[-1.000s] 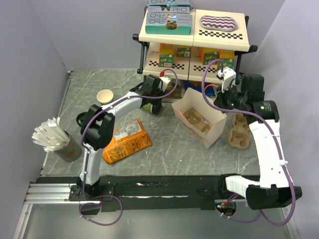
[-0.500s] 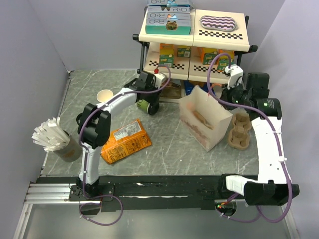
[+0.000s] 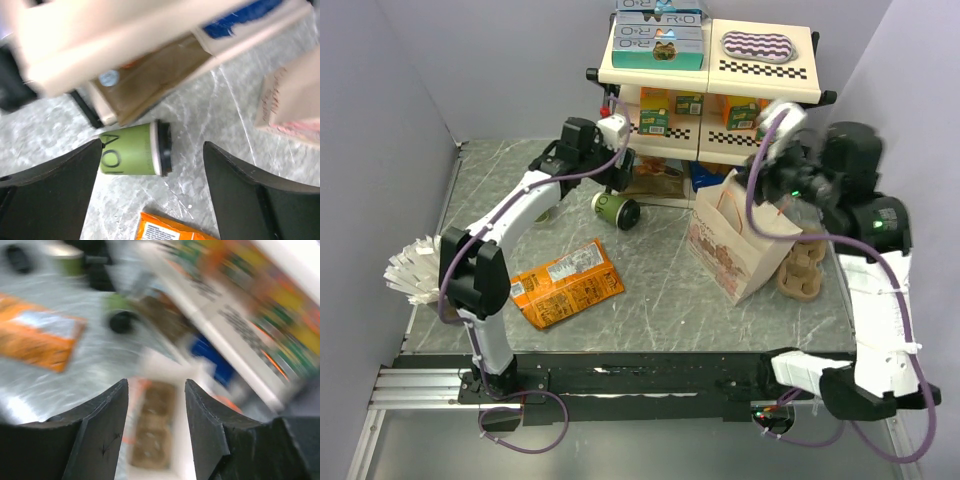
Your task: Pack the takeout coffee
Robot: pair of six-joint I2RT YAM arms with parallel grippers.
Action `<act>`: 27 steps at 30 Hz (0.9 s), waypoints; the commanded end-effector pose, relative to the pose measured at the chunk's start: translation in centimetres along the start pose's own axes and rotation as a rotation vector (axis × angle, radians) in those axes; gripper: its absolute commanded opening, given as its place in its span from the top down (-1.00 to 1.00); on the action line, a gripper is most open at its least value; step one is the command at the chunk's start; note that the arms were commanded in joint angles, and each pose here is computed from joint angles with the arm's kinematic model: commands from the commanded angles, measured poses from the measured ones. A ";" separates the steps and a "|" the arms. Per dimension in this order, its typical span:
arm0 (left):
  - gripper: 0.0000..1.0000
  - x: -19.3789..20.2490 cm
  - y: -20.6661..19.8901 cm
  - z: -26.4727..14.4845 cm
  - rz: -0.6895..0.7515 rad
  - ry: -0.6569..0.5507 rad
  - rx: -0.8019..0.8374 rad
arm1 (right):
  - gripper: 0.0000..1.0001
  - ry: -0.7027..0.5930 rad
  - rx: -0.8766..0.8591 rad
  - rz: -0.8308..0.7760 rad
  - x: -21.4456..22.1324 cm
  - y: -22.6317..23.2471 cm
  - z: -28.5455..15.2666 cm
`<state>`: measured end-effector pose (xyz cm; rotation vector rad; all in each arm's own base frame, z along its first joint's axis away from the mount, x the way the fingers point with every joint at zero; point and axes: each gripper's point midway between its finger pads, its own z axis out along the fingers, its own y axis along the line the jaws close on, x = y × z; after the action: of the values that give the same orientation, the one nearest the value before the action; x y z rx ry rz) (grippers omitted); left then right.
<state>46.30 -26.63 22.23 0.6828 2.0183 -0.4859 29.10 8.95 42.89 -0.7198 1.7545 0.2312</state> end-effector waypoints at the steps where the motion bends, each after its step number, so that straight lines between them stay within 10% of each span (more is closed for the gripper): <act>1: -0.77 -0.2 5.0 -1.3 -0.164 -0.002 -0.151 | -0.10 -0.044 -0.258 -0.109 -1.3 7.4 1.9; 13: -0.77 3.1 7.5 0.1 -0.381 0.029 -0.036 | -0.25 0.182 -0.527 0.283 2.7 18.7 15.8; 27: -0.62 9.1 10.5 5.7 -0.442 0.124 -0.060 | -0.33 0.352 -0.466 0.505 10.6 21.0 27.8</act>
<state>50.98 -18.92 9.08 0.2383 2.3713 -0.6033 36.03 34.23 18.97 -0.7640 2.2796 0.8724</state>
